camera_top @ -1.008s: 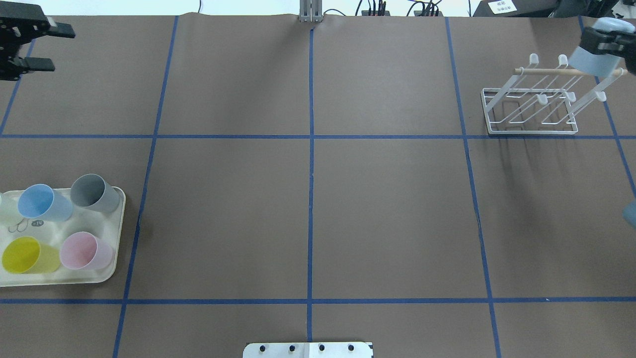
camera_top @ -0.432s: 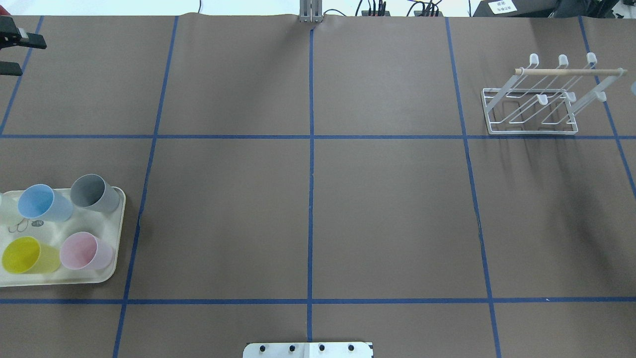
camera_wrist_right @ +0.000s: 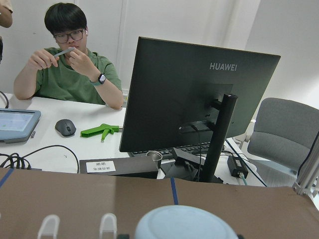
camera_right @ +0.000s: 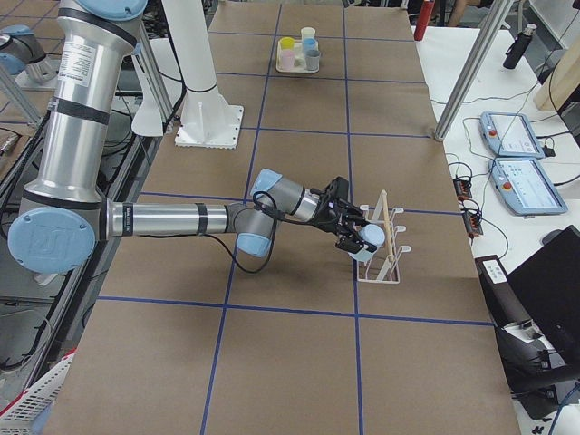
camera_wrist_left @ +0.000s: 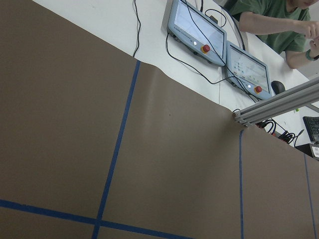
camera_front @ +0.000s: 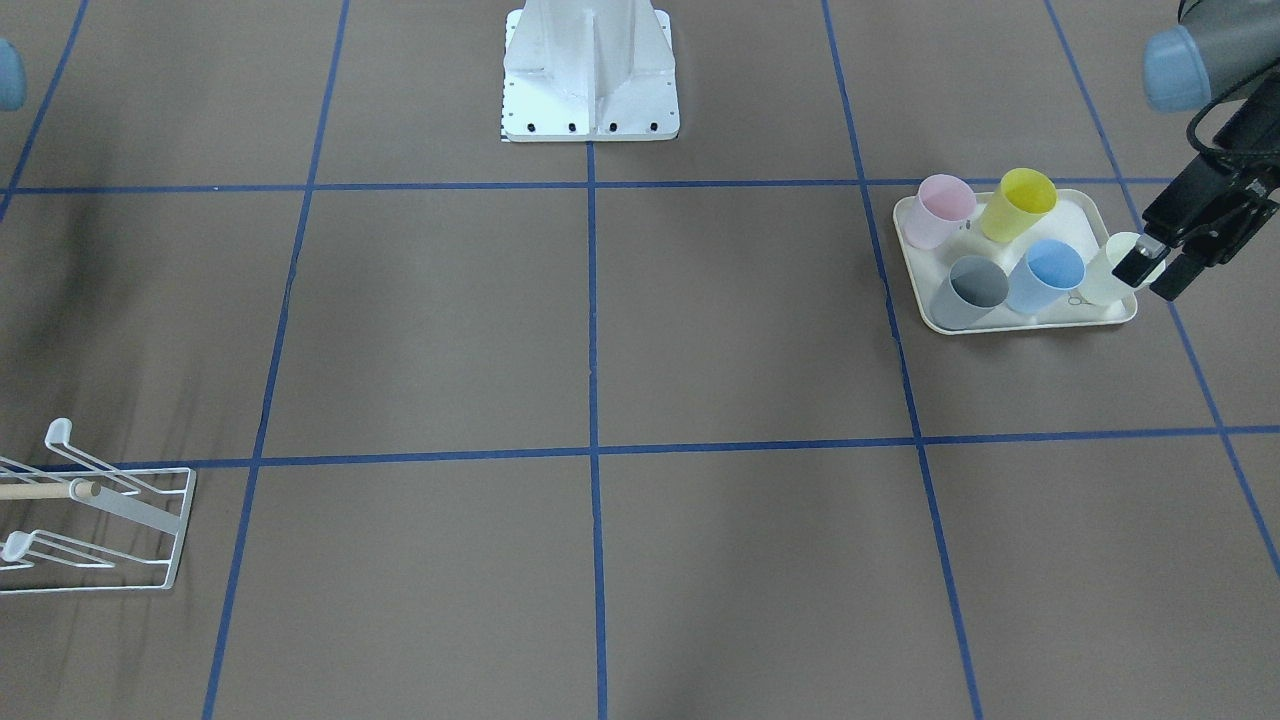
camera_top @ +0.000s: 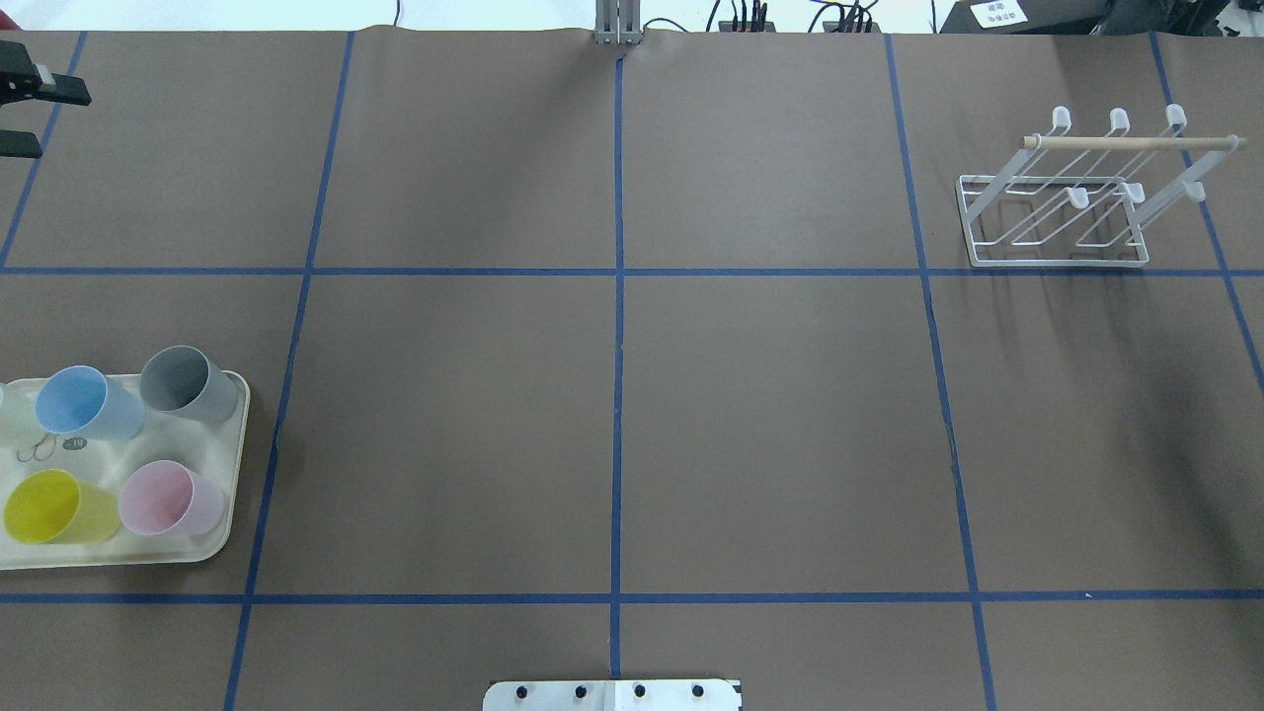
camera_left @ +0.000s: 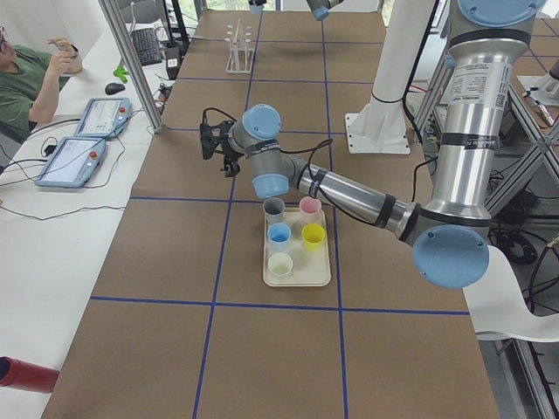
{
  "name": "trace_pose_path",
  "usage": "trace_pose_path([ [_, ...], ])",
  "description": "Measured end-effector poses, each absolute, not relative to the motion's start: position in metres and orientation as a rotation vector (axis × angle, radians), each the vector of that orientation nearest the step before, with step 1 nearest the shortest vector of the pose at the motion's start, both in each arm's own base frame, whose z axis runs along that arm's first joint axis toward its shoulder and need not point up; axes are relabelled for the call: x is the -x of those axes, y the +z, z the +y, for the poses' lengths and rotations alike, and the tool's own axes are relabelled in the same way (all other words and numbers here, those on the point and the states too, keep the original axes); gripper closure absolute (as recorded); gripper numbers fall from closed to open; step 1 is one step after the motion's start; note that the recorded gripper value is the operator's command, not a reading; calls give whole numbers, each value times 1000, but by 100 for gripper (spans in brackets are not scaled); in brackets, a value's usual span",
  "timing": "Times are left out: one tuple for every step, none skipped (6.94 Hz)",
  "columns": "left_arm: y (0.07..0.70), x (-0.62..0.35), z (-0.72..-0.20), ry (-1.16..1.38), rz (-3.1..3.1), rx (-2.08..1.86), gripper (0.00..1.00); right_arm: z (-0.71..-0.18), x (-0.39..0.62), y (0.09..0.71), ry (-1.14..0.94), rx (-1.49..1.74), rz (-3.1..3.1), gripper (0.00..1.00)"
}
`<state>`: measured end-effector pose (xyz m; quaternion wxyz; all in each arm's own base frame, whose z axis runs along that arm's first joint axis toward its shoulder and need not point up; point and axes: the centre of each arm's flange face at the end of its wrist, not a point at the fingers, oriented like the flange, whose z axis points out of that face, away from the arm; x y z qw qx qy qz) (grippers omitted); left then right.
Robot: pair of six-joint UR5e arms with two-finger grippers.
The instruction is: Transfer IKEA cup to right arm and place on rack
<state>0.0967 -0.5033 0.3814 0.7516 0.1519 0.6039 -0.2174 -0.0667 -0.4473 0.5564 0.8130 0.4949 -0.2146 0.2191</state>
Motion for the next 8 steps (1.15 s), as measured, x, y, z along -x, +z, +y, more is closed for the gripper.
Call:
trace_pose_path([
  [384, -97, -504, -478, 1316, -327, 0, -447, 78, 561, 508, -1051, -477, 99],
  [388, -98, -505, -481, 1312, -321, 0, -447, 92, 562, 523, -1063, -480, 99],
  [391, -98, -505, -483, 1308, -317, 0, -445, 105, 561, 521, -1075, -478, 99],
  [393, -99, -505, -485, 1306, -313, 0, -445, 113, 560, 518, -1081, -479, 99],
  [395, -99, -505, -487, 1303, -310, 0, -446, 116, 562, 515, -1082, -476, 99],
  [397, -99, -505, -489, 1300, -307, 0, -447, 117, 564, 511, -1084, -467, 99],
  [398, -99, -505, -490, 1299, -305, 0, -451, 121, 562, 506, -1092, -462, 99],
  [400, -100, -505, -491, 1298, -303, 0, -460, 127, 559, 502, -1101, -460, 100],
])
